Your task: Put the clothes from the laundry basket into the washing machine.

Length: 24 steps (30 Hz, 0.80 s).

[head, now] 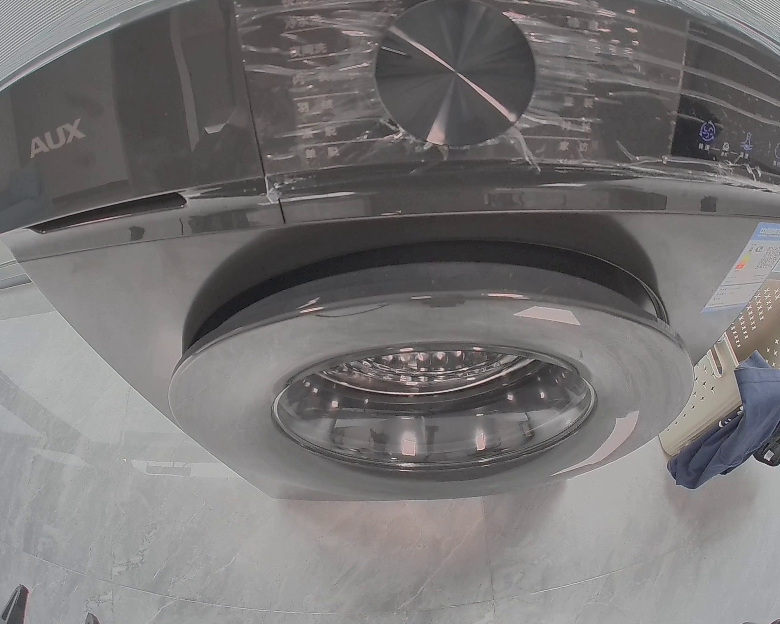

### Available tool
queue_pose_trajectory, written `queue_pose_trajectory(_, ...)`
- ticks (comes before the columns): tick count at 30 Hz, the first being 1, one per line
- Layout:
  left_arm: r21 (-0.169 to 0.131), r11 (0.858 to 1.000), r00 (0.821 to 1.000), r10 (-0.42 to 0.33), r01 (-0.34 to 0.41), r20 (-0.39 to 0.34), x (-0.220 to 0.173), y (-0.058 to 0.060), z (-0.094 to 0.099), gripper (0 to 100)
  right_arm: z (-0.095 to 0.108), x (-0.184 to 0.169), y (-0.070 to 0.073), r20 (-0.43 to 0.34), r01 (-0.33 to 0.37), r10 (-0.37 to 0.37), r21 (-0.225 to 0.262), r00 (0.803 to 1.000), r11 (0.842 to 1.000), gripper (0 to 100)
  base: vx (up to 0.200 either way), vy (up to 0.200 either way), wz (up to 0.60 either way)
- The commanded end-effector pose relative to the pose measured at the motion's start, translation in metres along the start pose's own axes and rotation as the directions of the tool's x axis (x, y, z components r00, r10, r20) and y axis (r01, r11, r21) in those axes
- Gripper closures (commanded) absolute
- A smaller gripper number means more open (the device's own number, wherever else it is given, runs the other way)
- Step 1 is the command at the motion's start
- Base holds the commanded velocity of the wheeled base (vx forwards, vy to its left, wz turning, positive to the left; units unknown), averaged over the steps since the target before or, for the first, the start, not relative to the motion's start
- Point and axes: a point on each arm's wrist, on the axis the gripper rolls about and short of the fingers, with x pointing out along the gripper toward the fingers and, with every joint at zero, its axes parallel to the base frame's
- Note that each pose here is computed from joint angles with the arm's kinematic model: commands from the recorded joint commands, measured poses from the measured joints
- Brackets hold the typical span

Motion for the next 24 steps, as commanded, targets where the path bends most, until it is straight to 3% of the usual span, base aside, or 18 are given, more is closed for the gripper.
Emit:
queue_pose_trajectory(1, -0.007, 1.0, 1.0, -0.001, 0.001, -0.006, 0.0, 0.0, -0.005, 0, 0.004, 0.056, -0.004, -0.328, -0.11, 0.131, 0.082, 0.936, 0.991, 0, 0.0, 0.0, 0.0)
queue_pose_trajectory(9, 0.001, 1.0, 1.0, -0.004, 0.004, -0.007, 0.0, 0.0, -0.005, 0, 0.02, 0.123, 0.008, -0.331, -0.27, 0.284, 0.088, 0.9, 0.959, 0, 0.0, 0.0, 0.0)
queue_pose_trajectory(15, -0.001, 1.0, 1.0, -0.004, 0.004, -0.007, 0.0, 0.0, -0.005, 0, 0.027, 0.158, 0.025, -0.308, -0.299, 0.309, 0.08, 0.9, 0.951, 0, 0.0, 0.0, 0.0)
queue_pose_trajectory(18, 0.001, 1.0, 1.0, -0.004, 0.004, -0.007, 0.0, 0.0, -0.005, 0, 0.033, 0.167, 0.036, -0.294, -0.336, 0.344, 0.08, 0.892, 0.938, 0, 0.0, 0.0, 0.0)
queue_pose_trajectory(24, -0.001, 1.0, 1.0, -0.004, 0.004, -0.007, 0.0, 0.0, -0.005, 0, 0.045, 0.183, 0.044, -0.269, -0.345, 0.351, 0.072, 0.897, 0.936, 0, 0.0, 0.0, 0.0)
